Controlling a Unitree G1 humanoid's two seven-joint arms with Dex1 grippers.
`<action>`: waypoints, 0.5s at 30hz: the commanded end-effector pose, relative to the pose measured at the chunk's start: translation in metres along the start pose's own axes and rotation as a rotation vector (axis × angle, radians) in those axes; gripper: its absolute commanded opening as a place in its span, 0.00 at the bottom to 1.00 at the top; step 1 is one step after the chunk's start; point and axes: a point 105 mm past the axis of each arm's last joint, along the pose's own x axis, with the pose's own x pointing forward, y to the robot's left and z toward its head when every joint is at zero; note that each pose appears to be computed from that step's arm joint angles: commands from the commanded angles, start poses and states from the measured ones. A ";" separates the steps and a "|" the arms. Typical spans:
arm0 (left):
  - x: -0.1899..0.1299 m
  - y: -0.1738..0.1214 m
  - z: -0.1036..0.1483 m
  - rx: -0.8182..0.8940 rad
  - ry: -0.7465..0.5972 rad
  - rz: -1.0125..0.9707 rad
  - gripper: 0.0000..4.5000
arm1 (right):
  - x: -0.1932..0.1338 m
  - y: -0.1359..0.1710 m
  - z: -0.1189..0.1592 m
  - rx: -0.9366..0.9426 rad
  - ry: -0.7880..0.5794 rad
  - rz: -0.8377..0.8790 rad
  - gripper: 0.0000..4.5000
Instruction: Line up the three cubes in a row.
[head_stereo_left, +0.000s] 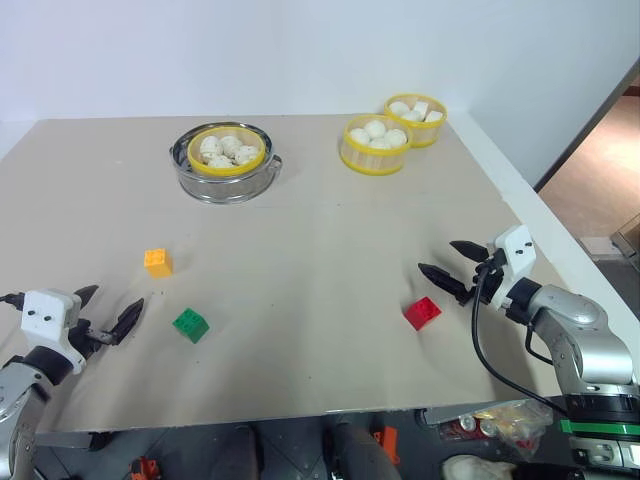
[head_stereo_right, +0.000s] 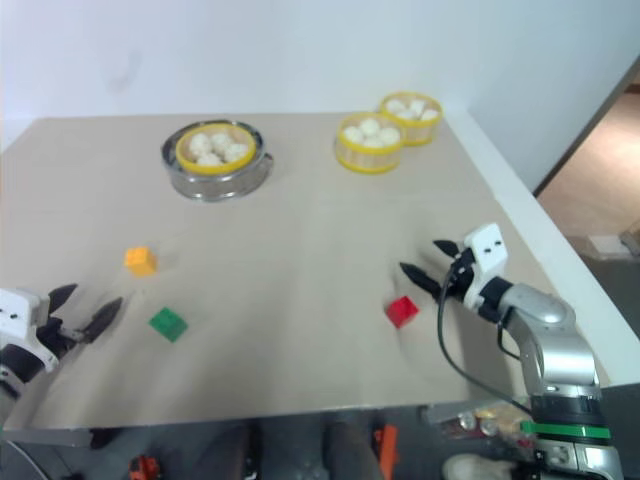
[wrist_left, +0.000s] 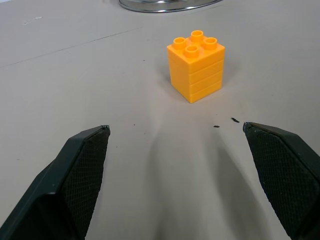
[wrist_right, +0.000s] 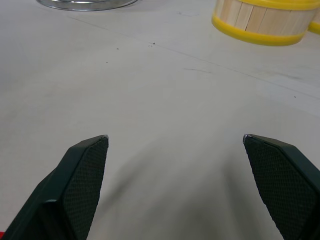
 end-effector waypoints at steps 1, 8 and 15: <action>-0.004 0.008 0.012 0.034 -0.044 0.024 0.98 | -0.002 -0.005 0.013 -0.046 -0.029 -0.007 1.00; -0.007 0.005 0.022 -0.046 -0.137 0.003 0.98 | -0.002 -0.004 0.009 -0.007 -0.008 -0.005 1.00; -0.010 0.010 0.021 -0.049 -0.140 0.023 0.98 | -0.003 -0.002 0.008 0.012 0.008 -0.002 1.00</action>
